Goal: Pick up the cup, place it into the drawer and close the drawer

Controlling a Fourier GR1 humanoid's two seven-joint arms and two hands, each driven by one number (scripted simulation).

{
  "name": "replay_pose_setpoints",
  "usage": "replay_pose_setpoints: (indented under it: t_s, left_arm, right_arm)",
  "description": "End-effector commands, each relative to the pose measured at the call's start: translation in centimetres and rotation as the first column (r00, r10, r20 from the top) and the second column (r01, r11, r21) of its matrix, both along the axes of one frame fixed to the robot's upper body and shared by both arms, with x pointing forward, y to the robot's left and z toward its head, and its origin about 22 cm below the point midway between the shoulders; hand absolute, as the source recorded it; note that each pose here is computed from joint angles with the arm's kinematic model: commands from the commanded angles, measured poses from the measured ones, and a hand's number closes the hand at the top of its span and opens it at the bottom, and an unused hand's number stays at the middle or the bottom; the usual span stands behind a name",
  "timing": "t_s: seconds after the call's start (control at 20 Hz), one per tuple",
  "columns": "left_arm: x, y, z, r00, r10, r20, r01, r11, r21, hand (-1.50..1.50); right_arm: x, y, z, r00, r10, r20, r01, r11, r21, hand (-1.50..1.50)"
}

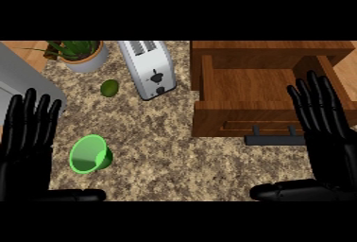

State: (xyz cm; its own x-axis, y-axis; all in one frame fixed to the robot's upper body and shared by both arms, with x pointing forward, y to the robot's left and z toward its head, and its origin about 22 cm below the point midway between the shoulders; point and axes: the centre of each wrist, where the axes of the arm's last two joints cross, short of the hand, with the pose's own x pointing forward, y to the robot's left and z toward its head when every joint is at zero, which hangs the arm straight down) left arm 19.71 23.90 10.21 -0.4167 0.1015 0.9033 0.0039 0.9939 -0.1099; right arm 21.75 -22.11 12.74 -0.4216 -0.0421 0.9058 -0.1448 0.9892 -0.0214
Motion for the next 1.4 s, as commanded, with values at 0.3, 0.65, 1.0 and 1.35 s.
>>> replay_pose_setpoints:
  t_s: [0.3,0.65,1.0,1.35]
  left_arm:
    - [0.2,1.0,-2.4,0.999,0.018,-0.037,-0.019,1.000,-0.005,-1.50]
    - [0.4,-0.2,-2.8,0.994,0.063,-0.089,-0.063,0.998,0.003,-1.50]
    - [-0.9,2.9,-5.8,0.982,0.087,-0.168,-0.089,0.996,-0.001,-1.50]
    - [-0.6,2.9,-9.3,0.967,0.165,-0.194,-0.163,0.986,0.027,-1.50]
  right_arm:
    - [0.7,-0.1,-0.8,1.000,0.004,0.009,-0.004,1.000,0.001,-1.50]
    - [0.8,0.2,-0.7,1.000,-0.002,0.002,0.002,1.000,-0.004,-1.50]
    - [0.5,-1.5,0.1,1.000,-0.019,0.004,0.019,1.000,0.000,-1.50]
    - [0.7,0.1,1.6,1.000,0.018,0.006,-0.018,1.000,0.010,-1.50]
